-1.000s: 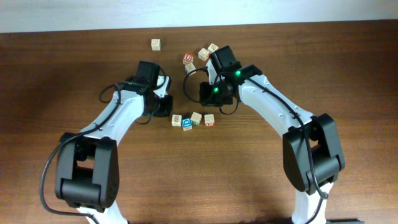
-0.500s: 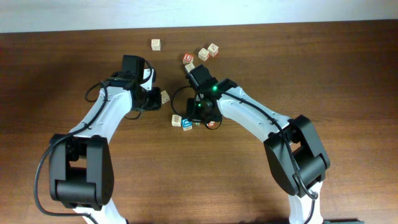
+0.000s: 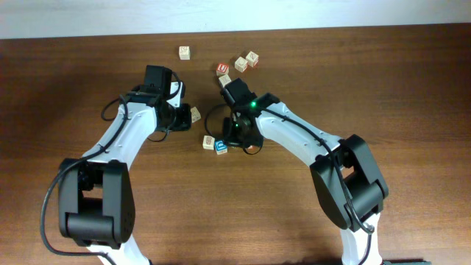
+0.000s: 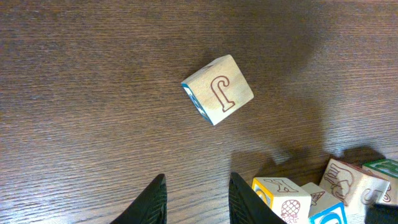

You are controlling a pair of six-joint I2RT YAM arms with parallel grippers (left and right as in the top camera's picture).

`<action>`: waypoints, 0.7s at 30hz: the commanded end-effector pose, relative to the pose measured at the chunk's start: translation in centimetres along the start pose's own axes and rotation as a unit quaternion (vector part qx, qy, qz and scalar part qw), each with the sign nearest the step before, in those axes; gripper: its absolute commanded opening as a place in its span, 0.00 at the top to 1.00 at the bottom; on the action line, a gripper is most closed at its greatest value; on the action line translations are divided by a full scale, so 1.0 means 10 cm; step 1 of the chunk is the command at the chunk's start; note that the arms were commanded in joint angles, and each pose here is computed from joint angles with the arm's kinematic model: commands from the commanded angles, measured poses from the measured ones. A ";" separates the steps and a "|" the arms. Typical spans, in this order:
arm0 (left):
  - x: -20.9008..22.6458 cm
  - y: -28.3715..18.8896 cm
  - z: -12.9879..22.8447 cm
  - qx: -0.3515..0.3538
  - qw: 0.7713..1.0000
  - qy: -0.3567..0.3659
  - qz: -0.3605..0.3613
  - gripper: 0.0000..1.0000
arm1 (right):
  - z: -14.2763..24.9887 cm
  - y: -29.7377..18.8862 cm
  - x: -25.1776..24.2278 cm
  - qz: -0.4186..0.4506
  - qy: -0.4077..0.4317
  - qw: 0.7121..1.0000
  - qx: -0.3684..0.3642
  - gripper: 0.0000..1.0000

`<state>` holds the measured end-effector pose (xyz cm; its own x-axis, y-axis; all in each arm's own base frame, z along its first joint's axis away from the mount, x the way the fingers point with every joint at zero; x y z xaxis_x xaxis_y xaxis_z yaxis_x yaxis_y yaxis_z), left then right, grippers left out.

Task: Rotate 4 blocks

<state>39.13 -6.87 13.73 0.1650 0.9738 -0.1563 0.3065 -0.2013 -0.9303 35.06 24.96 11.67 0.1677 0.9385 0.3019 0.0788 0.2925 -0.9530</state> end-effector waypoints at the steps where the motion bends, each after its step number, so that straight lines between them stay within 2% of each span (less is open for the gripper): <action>1: 0.00 -0.05 -0.06 -0.011 1.000 -0.005 -0.002 0.69 | -0.06 0.00 -0.08 0.021 -0.023 0.999 0.008 0.87; 7: 0.00 -0.05 -0.06 -0.011 1.000 -0.005 -0.002 0.69 | -0.10 -0.05 -0.05 -0.005 -0.108 0.994 0.015 0.80; 13: 0.00 -0.05 -0.06 -0.011 1.000 -0.005 -0.002 0.69 | -0.25 -0.23 0.14 -0.030 -0.173 0.984 -0.023 0.74; 17: 0.01 -0.05 -0.07 -0.013 1.000 -0.005 -0.011 0.69 | -0.31 -0.21 0.21 -0.046 -0.166 0.984 -0.044 0.71; 21: 0.06 -0.05 -0.08 -0.018 0.999 -0.005 -0.038 0.67 | -0.35 -0.10 0.22 -0.053 -0.095 0.993 -0.046 0.72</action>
<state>39.24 -6.66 13.73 0.1538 0.9793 -0.1314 0.3159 -0.1748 -0.9325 38.20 25.62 14.55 -0.1347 0.9243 0.3572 0.1801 0.3773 -0.9084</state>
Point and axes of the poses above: each gripper's point midway between its finger pads, its own y axis out along the fingers, its own x axis along the line the jaws close on, z = x × y, the point moved 9 cm from there along -y, back along the fingers, and after that the axes turned 6 degrees about y, right-handed, at the moved point
